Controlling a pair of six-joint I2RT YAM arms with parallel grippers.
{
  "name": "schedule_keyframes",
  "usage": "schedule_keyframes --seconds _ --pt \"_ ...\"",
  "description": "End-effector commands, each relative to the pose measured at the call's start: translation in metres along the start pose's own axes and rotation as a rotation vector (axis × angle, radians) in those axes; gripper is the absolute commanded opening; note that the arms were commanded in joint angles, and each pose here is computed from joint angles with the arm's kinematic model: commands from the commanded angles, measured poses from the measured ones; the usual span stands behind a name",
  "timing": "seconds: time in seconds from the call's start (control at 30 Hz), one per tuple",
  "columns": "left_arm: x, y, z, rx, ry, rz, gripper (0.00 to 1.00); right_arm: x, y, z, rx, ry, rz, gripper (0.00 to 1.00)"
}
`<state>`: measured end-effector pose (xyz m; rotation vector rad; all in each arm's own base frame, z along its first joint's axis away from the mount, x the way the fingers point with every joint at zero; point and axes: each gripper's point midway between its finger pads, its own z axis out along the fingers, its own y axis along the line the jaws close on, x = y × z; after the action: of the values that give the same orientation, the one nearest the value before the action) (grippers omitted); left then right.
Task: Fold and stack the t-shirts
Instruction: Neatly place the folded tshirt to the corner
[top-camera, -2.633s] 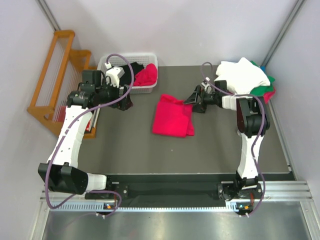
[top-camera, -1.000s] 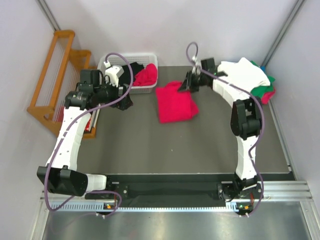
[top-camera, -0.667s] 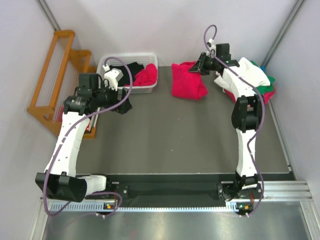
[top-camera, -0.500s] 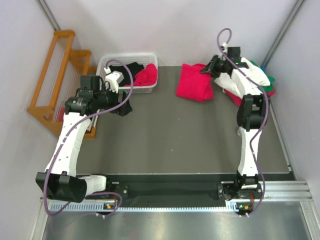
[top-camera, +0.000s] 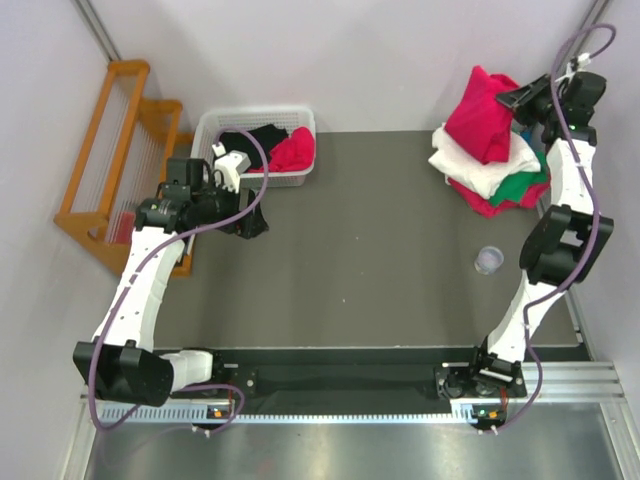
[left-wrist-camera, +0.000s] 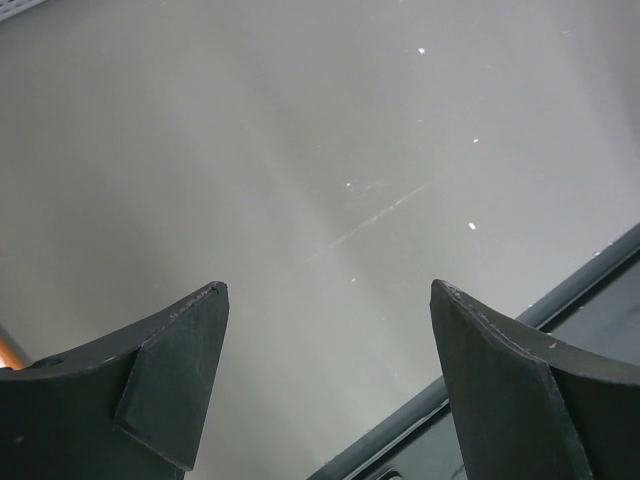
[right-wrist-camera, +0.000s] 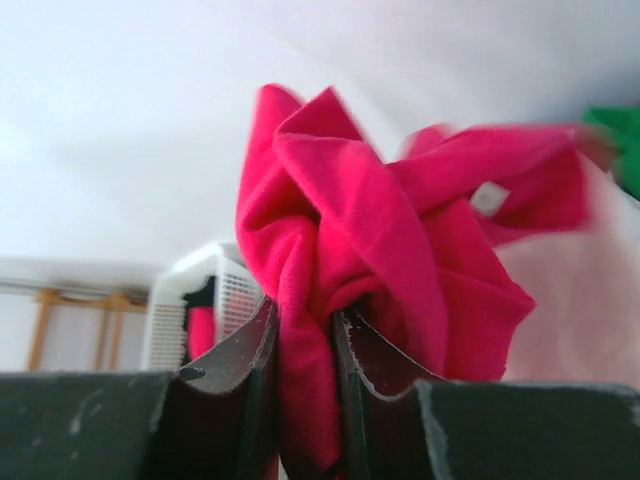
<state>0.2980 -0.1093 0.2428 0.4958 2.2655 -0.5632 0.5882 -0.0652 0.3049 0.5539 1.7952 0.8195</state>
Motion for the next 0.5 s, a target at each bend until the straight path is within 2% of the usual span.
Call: schedule_keyframes --seconds 0.0,0.13,0.2,0.47 --pt "-0.016 -0.01 -0.002 0.05 -0.062 0.002 0.86 -0.028 0.048 -0.032 -0.175 -0.084 -0.018 0.0" --pt "-0.018 -0.01 -0.006 0.043 -0.06 0.004 0.86 -0.019 0.029 -0.029 -0.126 -0.092 0.019 0.0" --pt "-0.017 -0.011 -0.008 0.04 -0.063 0.013 0.86 -0.023 0.026 -0.033 -0.102 -0.121 0.013 0.0" --pt "-0.017 -0.013 -0.01 0.041 -0.068 0.015 0.86 -0.014 0.023 -0.023 -0.097 -0.093 0.018 0.0"
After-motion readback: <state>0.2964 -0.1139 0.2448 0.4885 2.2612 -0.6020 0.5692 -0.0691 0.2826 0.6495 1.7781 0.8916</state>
